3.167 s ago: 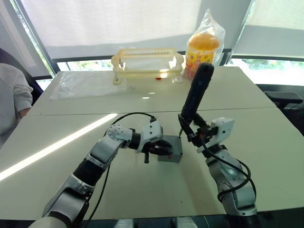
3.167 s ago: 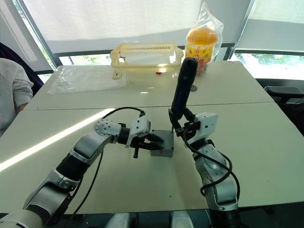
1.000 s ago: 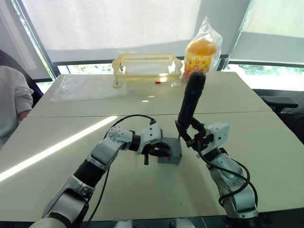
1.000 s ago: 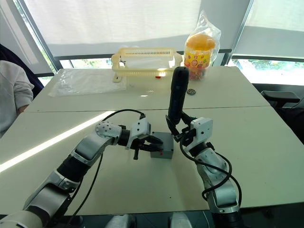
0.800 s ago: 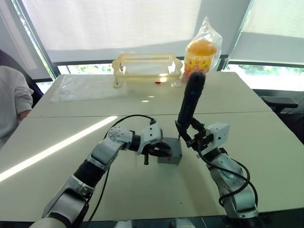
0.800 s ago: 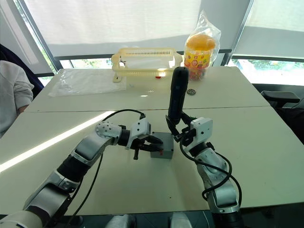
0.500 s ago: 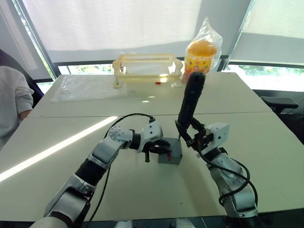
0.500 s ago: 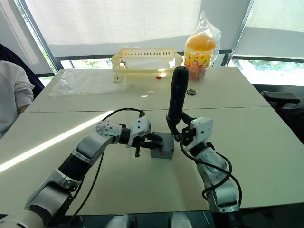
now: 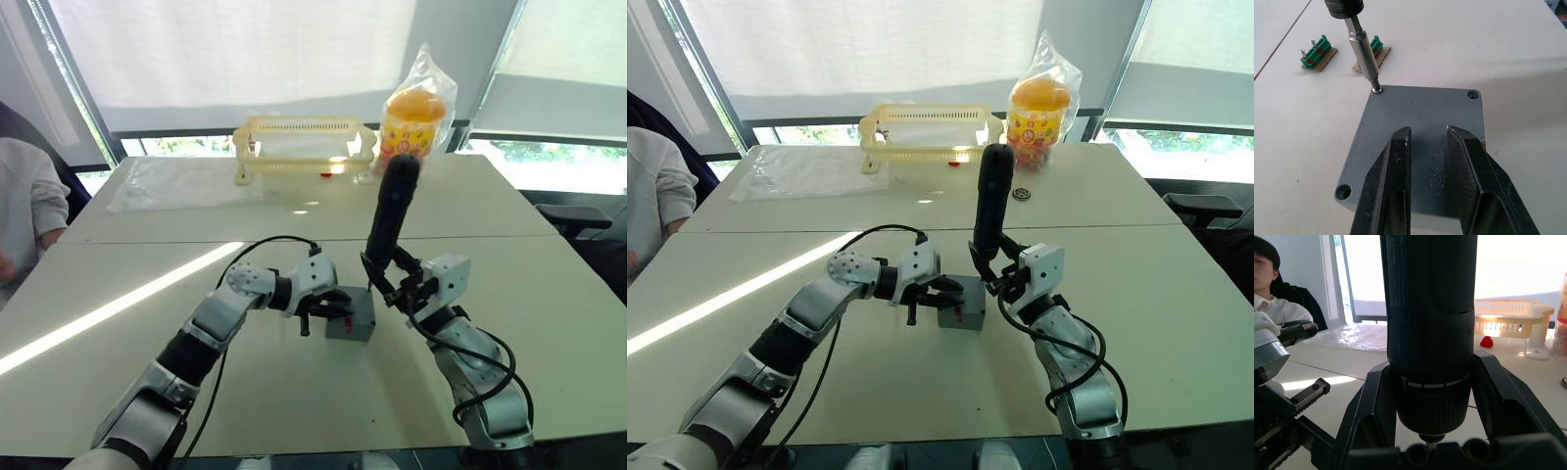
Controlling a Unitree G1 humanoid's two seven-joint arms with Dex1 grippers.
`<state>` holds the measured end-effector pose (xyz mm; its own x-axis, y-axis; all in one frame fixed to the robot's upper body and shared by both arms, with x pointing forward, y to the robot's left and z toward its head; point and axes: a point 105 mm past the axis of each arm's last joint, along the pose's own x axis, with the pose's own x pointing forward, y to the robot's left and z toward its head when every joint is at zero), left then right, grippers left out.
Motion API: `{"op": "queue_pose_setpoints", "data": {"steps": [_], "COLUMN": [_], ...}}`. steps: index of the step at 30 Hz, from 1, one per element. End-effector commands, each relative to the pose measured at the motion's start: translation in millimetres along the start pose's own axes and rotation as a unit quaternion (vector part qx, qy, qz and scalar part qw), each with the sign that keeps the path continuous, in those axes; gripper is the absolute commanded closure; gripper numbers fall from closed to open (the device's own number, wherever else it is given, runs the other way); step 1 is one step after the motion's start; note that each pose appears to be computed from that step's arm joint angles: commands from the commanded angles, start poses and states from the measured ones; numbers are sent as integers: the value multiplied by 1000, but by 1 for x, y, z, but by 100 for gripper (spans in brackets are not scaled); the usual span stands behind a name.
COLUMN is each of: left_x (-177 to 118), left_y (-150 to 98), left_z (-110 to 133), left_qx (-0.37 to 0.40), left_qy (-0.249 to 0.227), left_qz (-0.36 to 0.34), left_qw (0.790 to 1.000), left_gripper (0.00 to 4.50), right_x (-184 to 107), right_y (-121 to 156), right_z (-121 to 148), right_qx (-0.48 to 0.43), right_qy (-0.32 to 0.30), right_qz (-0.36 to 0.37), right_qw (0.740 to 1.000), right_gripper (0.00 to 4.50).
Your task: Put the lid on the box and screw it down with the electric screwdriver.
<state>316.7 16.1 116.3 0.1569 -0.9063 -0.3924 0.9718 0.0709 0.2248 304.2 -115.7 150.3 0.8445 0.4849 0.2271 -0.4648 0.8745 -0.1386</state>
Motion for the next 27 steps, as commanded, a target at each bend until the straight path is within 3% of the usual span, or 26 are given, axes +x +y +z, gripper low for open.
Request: {"op": "queue_pose_setpoints", "data": {"steps": [1,27], "left_x": [1,4], "left_y": [-7,-11], "left_z": [-29,-27], "left_qx": [-24,-21], "left_qy": [52,49], "left_qz": [-5,-10], "left_qw": [998,999], "left_gripper": [337,337], "right_x": [-21,-20], "right_y": [2,-1], "right_z": [-67,-66], "right_qx": [27,26], "right_qy": [132,126], "right_qz": [0,-8], "right_qw": [991,992], "right_gripper": [275,275]}}
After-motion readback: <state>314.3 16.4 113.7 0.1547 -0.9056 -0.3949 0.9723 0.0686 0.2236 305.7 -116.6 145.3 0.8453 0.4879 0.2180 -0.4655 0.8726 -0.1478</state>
